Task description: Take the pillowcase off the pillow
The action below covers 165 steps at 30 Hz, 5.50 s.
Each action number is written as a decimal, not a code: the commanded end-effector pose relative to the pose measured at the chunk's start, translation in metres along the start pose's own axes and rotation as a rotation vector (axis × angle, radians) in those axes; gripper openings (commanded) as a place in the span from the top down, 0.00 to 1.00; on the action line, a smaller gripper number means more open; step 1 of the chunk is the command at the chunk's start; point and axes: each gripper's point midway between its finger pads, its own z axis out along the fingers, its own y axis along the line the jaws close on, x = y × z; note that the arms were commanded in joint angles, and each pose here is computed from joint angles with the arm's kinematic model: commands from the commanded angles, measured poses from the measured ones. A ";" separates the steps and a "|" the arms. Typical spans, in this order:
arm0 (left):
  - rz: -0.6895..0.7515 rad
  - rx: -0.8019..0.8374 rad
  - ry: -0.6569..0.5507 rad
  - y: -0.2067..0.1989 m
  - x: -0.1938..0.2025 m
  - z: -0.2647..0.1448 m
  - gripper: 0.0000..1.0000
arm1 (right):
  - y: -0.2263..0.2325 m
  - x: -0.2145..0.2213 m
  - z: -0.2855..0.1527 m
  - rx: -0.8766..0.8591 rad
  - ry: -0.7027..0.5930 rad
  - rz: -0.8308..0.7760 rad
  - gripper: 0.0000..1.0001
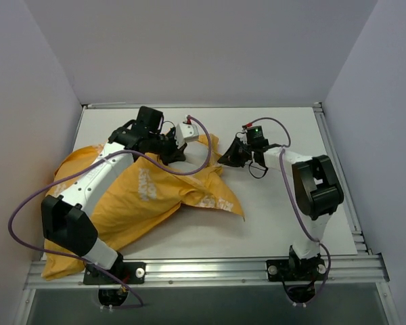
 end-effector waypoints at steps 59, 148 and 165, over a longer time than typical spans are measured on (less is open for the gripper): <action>0.039 0.181 0.210 -0.100 0.063 -0.004 0.98 | 0.099 0.004 -0.036 -0.003 -0.114 -0.565 0.72; -0.386 -0.383 -0.355 0.106 -0.099 -0.112 0.98 | 0.104 0.121 -0.076 -0.193 -0.086 -0.428 0.69; -0.364 -0.306 -0.290 0.078 -0.101 -0.066 0.98 | 0.200 0.084 -0.142 -0.325 -0.210 -0.444 0.00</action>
